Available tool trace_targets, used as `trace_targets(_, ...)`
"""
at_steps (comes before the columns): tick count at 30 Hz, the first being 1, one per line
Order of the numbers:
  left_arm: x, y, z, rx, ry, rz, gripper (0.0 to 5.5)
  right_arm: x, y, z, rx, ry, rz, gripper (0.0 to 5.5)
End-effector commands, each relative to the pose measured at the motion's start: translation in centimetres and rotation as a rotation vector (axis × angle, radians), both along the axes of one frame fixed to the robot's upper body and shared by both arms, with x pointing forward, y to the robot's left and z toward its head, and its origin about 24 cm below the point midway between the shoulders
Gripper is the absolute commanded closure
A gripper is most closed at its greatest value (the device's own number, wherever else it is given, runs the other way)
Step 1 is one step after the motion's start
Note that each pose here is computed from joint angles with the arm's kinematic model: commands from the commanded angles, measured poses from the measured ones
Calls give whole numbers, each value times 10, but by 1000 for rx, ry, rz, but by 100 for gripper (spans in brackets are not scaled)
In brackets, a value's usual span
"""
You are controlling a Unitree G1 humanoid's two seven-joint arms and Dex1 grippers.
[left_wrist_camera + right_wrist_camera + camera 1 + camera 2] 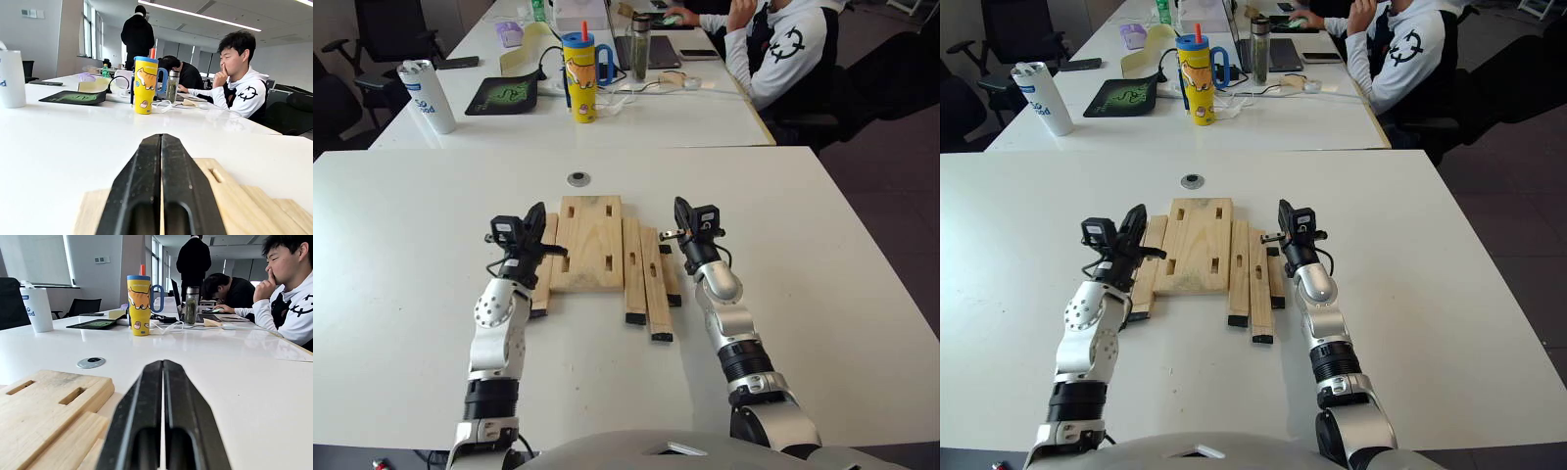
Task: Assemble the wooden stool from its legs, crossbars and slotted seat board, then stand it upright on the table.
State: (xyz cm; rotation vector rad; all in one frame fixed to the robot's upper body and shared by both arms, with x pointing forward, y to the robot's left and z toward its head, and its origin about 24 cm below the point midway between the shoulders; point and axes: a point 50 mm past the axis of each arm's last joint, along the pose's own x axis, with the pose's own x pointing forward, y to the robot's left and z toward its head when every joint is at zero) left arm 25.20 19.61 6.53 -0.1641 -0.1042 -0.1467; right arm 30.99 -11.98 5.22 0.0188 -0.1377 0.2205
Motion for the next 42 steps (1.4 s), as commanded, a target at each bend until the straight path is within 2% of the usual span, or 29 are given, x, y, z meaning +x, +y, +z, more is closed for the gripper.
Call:
trace_targets(1, -29, 44, -17, 69, 185, 37, 550, 3, -1, 3, -6, -5, -7, 547)
trace_targets(3, -36, 59, -28, 117, 302, 40, 550, 3, -3, 2, -2, -2, -22, 547)
trace_targets(6, -43, 66, -34, 125, 394, 1, 550, 2, -2, 1, -1, 4, -19, 547)
trace_targets(14, -39, 68, -30, 74, 429, -59, 550, 0, -2, 0, -4, 1, -29, 547)
trace_targets(23, -43, 76, -46, 110, 584, -114, 550, 1, -1, 0, 3, -6, -37, 547)
trace_targets(34, -33, 104, -39, 203, 556, 19, 550, 1, -1, 0, 11, -2, -50, 547)
trace_targets(41, -23, 108, -22, 99, 474, 28, 550, 1, -1, 0, 12, 1, -57, 547)
trace_targets(42, -23, 108, -20, 86, 469, 26, 530, 1, -2, -1, 11, 2, -59, 550)
